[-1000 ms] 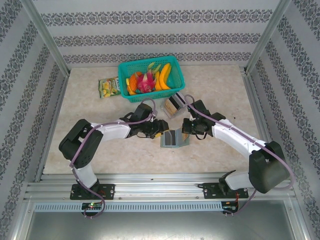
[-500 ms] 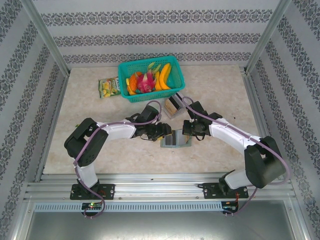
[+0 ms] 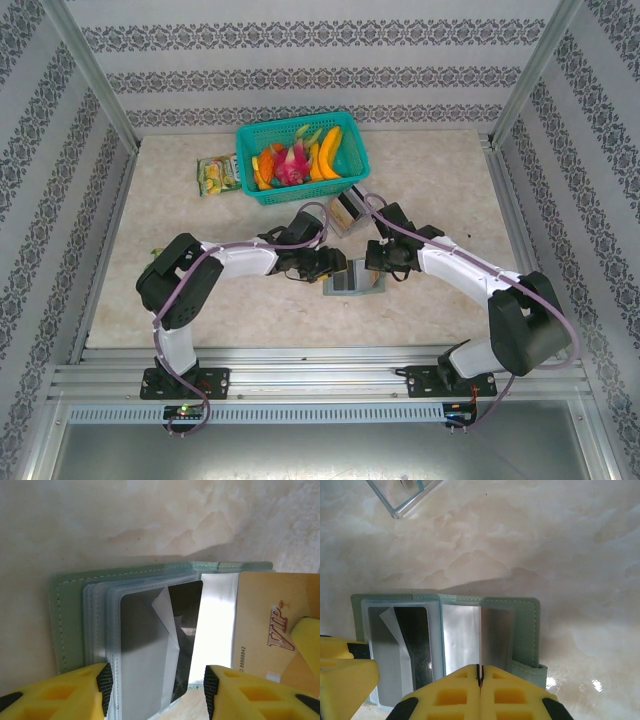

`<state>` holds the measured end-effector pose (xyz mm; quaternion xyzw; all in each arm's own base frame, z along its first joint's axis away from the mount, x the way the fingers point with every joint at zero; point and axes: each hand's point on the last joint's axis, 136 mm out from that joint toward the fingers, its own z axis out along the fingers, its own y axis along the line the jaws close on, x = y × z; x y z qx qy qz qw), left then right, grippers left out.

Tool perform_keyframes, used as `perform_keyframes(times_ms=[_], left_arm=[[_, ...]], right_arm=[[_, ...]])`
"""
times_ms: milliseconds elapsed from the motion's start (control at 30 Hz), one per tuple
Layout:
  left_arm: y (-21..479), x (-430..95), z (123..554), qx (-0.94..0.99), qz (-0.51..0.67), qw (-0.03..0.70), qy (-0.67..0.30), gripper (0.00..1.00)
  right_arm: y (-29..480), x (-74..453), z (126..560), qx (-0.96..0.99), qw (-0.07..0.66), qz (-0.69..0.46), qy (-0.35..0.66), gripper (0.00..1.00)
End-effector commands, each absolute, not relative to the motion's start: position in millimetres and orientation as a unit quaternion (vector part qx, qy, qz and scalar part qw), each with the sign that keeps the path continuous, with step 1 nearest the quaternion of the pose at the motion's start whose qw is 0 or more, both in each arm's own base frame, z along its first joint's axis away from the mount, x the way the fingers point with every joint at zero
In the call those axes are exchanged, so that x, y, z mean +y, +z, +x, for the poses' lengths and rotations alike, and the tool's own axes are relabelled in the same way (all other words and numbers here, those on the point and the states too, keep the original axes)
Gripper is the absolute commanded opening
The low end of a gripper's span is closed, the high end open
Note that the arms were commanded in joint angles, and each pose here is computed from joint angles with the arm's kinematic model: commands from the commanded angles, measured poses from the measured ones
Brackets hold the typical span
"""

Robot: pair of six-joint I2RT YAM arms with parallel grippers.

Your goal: Put the credit cards into the card holder

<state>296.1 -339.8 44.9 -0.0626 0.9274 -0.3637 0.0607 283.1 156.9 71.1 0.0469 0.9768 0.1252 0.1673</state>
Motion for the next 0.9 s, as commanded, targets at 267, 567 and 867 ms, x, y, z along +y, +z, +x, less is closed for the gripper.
perform_keyframes(times_ms=[267, 567, 867], left_arm=[[40.6, -328.9, 291.0, 0.945, -0.054, 0.076, -0.314, 0.57], [43.4, -326.6, 290.7, 0.954, -0.043, 0.089, -0.283, 0.56], [34.2, -341.9, 284.8, 0.951, -0.027, 0.066, -0.301, 0.53]], right_arm=[[54.6, 145.2, 275.0, 0.983, 0.15, 0.054, 0.096, 0.0], [55.3, 146.1, 275.6, 0.982, 0.151, 0.052, 0.098, 0.0], [52.9, 146.0, 274.7, 0.982, 0.149, 0.055, 0.099, 0.0]])
